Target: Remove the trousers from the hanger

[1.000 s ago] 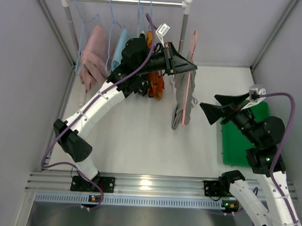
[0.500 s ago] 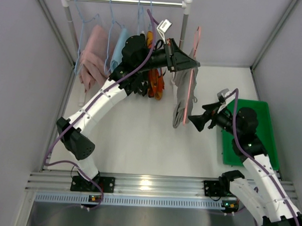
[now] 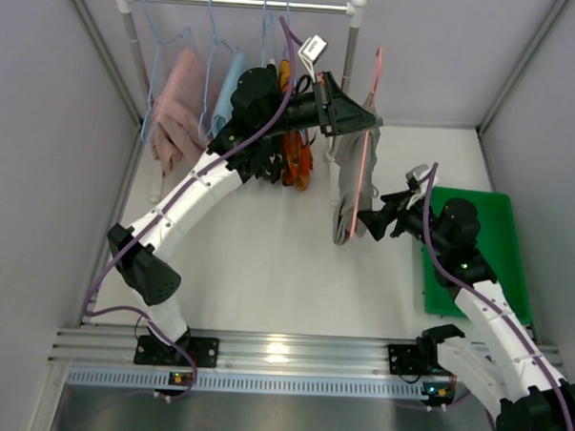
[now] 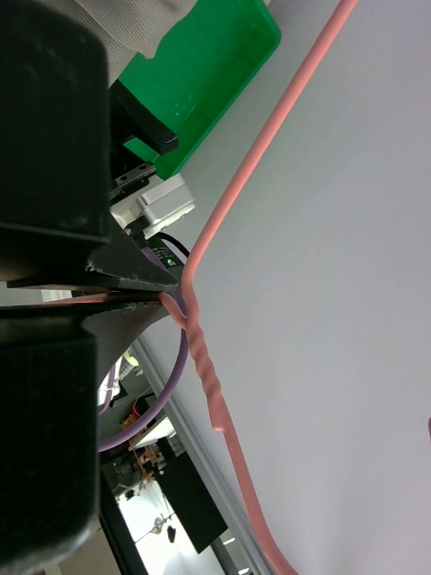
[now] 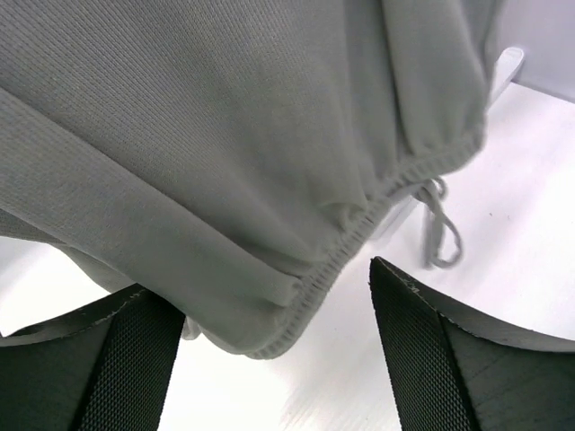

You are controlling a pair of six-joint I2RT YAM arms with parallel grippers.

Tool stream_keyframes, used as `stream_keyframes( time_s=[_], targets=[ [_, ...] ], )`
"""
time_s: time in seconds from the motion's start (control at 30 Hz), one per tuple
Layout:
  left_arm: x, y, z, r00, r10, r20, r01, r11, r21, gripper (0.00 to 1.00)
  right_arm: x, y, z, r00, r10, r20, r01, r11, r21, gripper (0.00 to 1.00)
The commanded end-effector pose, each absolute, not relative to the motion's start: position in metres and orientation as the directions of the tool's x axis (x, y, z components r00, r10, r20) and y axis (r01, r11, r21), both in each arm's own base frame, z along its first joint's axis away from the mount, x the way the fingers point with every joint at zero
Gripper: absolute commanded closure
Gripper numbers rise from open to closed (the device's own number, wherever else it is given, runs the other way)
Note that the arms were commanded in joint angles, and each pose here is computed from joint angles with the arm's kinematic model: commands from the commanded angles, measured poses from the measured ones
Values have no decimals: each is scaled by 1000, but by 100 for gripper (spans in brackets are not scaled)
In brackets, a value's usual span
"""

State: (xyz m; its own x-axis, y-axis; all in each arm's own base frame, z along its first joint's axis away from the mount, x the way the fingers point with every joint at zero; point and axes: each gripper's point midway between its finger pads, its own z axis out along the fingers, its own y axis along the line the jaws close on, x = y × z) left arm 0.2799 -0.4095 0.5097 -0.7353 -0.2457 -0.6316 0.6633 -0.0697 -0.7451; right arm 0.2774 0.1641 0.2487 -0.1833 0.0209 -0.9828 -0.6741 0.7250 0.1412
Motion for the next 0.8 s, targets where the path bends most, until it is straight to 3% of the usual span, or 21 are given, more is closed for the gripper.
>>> stream_keyframes(
  time_s=[0.0,0.43,0.6,0.77],
  targets=[
    [257,-396,559,-629,-315,-710,774,-170,-610,100,281,168,281,-28,4,-1000,-709,705,22,23],
    [250,-395,563,-632,-300,-715,775,-210,-596,100,289,178,275,-48,-5,-999,-745,666,33,32],
    [253,-397,561,-640,-303,-706,768,-211,-605,100,295,183,284,-43,32,-999,-753,656,53,20],
    [254,-400,558,-648,-300,-700,760,-209,-615,100,300,188,297,-41,72,-997,-756,651,78,18]
  ],
)
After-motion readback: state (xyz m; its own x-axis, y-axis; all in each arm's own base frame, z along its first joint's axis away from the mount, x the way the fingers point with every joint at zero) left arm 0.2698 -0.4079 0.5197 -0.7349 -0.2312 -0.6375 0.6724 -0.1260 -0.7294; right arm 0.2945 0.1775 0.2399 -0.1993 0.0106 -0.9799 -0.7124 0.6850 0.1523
